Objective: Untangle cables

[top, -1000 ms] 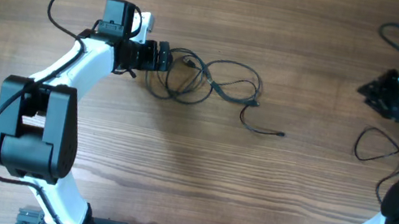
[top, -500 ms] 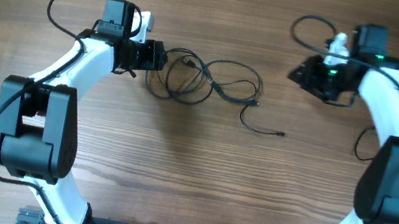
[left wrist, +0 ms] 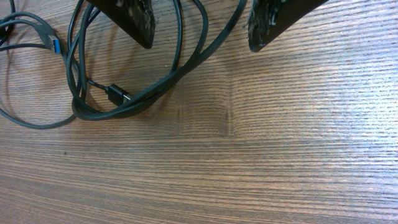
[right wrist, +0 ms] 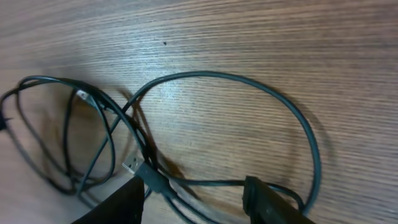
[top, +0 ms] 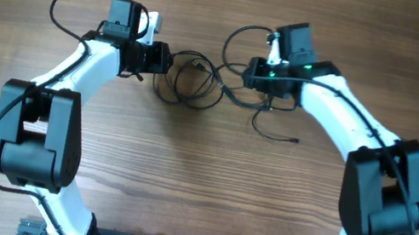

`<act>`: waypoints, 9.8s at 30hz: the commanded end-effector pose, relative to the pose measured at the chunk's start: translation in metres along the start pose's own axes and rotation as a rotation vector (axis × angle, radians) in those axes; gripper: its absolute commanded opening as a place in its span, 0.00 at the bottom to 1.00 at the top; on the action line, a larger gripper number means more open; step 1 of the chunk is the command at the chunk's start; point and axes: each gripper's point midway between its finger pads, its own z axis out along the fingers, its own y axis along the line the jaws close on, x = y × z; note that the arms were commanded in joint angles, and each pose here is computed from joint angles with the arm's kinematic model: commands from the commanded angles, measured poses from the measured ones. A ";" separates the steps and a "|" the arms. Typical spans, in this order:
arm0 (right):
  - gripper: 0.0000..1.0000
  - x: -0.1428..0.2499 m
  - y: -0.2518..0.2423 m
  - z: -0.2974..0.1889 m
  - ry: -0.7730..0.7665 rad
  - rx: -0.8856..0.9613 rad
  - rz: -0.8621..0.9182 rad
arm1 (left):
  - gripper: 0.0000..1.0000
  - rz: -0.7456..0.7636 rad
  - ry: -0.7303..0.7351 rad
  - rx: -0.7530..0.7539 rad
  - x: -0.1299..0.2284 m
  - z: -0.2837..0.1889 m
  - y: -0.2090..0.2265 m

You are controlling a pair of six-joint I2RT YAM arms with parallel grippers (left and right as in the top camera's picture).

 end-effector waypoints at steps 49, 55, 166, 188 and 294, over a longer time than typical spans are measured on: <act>0.22 0.039 -0.056 0.051 0.164 0.224 -0.471 | 0.58 0.001 0.014 0.001 0.004 0.005 0.000; 0.10 0.039 -0.056 0.051 0.163 0.224 -0.468 | 0.56 0.001 0.014 0.001 0.004 0.005 0.000; 0.04 -0.046 0.008 -0.105 -0.246 0.149 -0.143 | 0.04 -0.434 -0.169 -0.660 -0.005 -0.073 0.140; 0.04 -0.044 -0.073 -0.131 -0.277 0.640 -0.120 | 0.08 -0.487 -0.173 -0.670 -0.002 -0.078 0.152; 0.50 0.001 0.053 0.030 0.232 -0.010 0.121 | 0.42 -0.488 -0.146 -0.364 -0.016 -0.052 0.107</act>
